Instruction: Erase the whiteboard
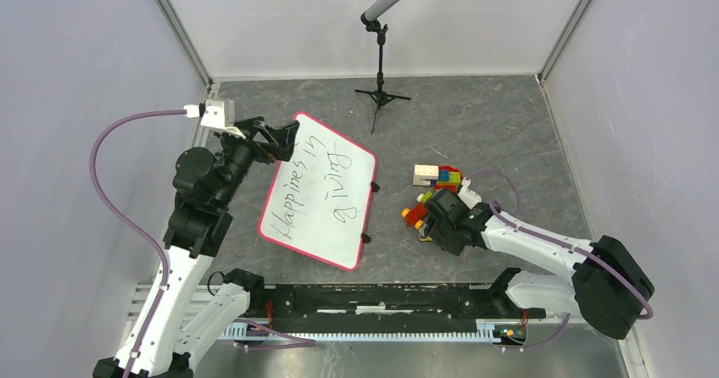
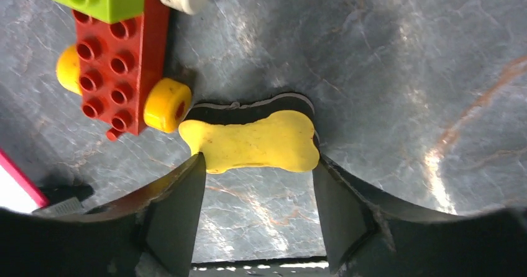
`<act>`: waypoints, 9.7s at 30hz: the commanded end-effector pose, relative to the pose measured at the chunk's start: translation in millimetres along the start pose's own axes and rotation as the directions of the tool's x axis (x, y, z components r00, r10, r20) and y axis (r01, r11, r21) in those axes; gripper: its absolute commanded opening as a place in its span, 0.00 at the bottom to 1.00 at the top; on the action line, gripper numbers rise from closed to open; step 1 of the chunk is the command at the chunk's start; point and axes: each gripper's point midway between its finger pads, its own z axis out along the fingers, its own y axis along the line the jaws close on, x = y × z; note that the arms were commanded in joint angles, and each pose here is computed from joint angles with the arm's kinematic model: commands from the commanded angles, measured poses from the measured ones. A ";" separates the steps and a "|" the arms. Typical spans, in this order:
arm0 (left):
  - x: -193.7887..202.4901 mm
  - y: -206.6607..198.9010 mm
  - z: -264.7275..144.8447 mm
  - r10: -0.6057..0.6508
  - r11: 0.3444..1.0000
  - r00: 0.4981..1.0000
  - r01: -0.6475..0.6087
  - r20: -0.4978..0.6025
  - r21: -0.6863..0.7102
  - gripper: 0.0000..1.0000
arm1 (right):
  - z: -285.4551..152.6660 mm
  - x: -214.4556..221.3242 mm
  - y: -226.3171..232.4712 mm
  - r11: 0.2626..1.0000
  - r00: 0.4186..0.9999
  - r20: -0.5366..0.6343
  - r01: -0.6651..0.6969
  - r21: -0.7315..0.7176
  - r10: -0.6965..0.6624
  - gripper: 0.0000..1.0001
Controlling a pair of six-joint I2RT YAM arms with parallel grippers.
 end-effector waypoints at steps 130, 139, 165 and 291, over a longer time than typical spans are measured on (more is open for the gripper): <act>31.6 2.7 11.0 -0.044 0.998 0.978 0.035 -0.204 -0.045 1.00 | 15.3 -4.1 62.8 0.295 0.331 0.366 0.943 -0.153 -0.869 0.41; 44.0 60.3 -24.1 -0.012 0.931 0.950 -0.102 -0.311 -0.350 1.00 | -12.3 -6.5 97.5 0.237 0.308 0.505 0.950 -0.202 -0.806 0.17; 111.6 88.4 87.0 -0.378 0.919 0.808 0.271 -0.453 -0.285 0.93 | -136.4 -48.0 322.5 0.211 0.548 0.766 0.837 -0.506 -0.338 0.14; 154.7 93.3 93.6 -0.262 0.964 0.809 0.243 -0.526 -0.106 0.02 | -27.8 -67.4 401.2 0.323 0.625 0.676 0.781 -0.535 -0.391 0.20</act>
